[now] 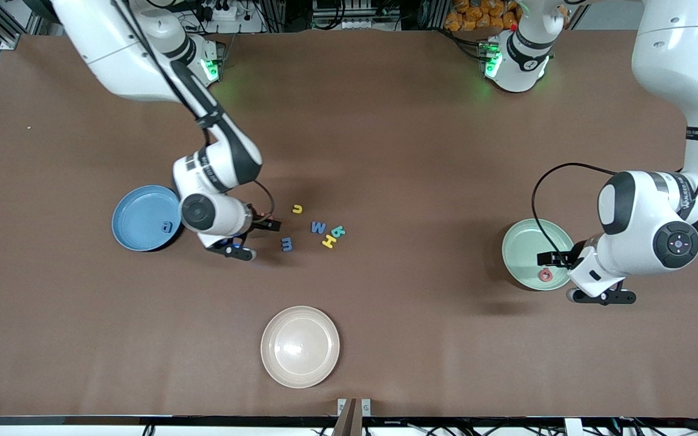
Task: Sort upper and lower case letters into plates
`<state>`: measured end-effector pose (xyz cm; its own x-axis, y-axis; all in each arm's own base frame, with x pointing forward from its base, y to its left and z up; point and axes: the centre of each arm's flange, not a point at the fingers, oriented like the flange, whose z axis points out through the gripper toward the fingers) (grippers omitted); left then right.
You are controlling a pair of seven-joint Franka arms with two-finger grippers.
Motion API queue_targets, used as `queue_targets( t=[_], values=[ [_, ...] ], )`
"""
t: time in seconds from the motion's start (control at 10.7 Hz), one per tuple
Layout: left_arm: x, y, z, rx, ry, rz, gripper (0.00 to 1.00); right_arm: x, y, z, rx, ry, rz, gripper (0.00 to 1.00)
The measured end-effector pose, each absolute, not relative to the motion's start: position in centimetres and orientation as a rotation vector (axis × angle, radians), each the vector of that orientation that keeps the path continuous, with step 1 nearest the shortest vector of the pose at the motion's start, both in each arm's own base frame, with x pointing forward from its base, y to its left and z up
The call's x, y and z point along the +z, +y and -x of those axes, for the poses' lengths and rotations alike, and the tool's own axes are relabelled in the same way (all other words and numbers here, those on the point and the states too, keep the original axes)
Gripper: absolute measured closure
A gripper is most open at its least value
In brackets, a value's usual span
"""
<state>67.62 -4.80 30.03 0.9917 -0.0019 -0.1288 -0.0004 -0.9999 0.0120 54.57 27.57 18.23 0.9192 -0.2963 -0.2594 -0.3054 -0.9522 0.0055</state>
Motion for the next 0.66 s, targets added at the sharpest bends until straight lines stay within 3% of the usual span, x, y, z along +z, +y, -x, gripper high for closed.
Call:
queue_targets(
  t=[0.19, 0.66],
  values=[
    [30.3, -6.0, -67.6, -0.196, 0.018, -3.114, 0.00, 18.0, 28.3, -54.0, 0.396, 0.506, 3.046, 0.02],
    [32.4, -14.9, -67.0, -0.143, -0.273, -3.176, 0.00, 16.8, 27.3, -54.0, 0.409, 0.514, 3.067, 0.16]
  ],
)
